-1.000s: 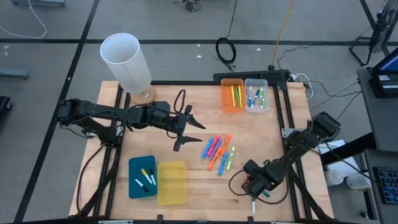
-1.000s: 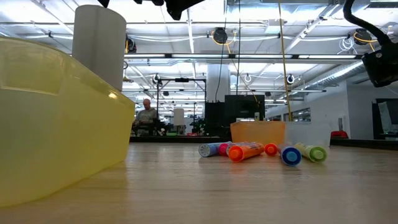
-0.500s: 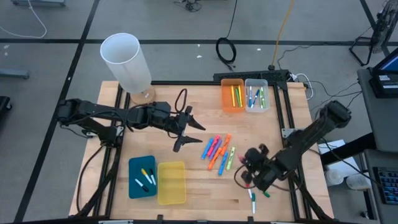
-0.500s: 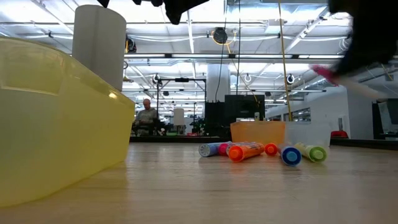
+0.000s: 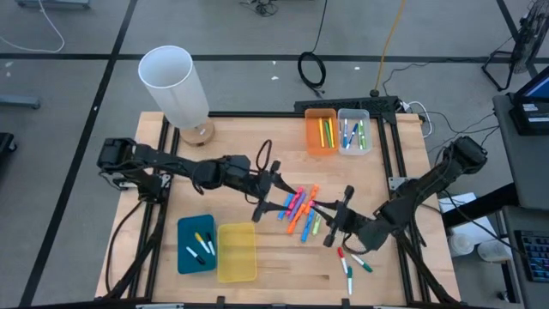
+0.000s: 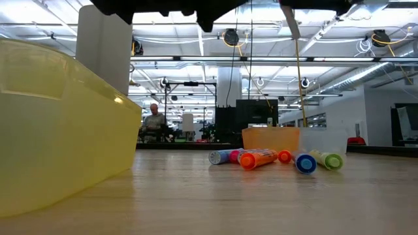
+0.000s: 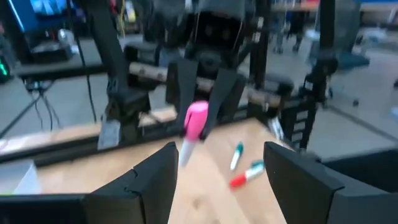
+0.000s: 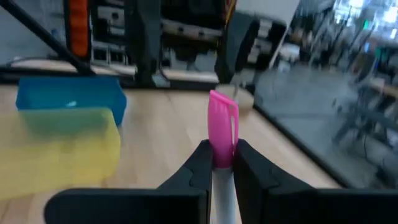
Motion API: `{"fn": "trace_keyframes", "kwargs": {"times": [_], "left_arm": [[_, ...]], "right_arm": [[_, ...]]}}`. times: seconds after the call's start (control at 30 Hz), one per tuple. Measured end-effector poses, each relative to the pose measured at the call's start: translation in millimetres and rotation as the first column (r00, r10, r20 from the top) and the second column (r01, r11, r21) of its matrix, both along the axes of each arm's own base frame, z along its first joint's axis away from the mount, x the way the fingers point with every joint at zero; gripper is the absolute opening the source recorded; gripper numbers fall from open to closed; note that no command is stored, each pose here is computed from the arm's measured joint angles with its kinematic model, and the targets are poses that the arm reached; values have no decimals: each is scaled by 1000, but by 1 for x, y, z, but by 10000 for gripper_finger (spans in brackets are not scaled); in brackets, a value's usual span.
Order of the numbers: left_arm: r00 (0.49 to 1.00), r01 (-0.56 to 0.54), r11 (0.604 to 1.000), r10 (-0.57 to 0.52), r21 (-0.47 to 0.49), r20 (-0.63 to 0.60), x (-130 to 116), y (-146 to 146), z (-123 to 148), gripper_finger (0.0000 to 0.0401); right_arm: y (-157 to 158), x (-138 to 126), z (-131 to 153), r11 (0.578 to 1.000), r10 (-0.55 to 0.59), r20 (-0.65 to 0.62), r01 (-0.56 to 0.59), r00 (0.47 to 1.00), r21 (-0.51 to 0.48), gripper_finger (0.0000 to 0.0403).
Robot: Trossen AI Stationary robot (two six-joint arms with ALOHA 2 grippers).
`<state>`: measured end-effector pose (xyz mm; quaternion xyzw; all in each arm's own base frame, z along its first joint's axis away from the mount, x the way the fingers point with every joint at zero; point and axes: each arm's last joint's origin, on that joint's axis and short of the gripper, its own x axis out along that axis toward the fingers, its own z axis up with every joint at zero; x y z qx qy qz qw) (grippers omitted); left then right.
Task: Pick & Place Markers
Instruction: Put the white and pink highlighter pen into the blue bin
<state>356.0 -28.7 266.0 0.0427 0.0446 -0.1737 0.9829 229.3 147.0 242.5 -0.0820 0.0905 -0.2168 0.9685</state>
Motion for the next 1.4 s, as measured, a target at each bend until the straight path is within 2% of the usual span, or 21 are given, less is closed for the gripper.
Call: {"fn": "trace_keyframes", "kwargs": {"times": [0.13, 0.23, 0.33, 0.57, 0.8, 1.17, 1.27, 1.4], "left_arm": [[999, 12, 999, -11, -36, 33, 11, -7, -12, 241], [999, -37, 999, 38, -39, 33, 18, -10, -25, 241], [994, -96, 994, 98, -43, 44, 24, -10, -35, 241], [981, -103, 992, 113, -70, 158, 35, -14, -47, 241], [968, -77, 997, 70, 22, 241, 49, -30, -51, 241], [965, -94, 994, 78, 53, 251, 61, -37, -42, 241], [963, -99, 992, 75, 78, 260, 61, -36, -42, 228], [964, -99, 991, 74, 87, 256, 61, -36, -43, 181]], "right_arm": [[-6, -2, -1, 996, 84, 116, -79, 990, -45, 28], [-9, -6, -1, 980, 199, 205, -190, 958, -61, 28], [-11, -7, -2, 970, 243, 235, -233, 941, -69, 28], [-17, -1, -5, 966, 259, 235, -251, 937, -65, 28], [-25, 5, -7, 970, 244, 231, -241, 942, -42, 28], [-20, 2, -7, 963, 265, 239, -267, 934, -26, 28], [-18, 1, -7, 962, 269, 240, -271, 933, -25, 28], [-18, 1, -6, 962, 270, 247, -273, 931, -24, 28]]}}
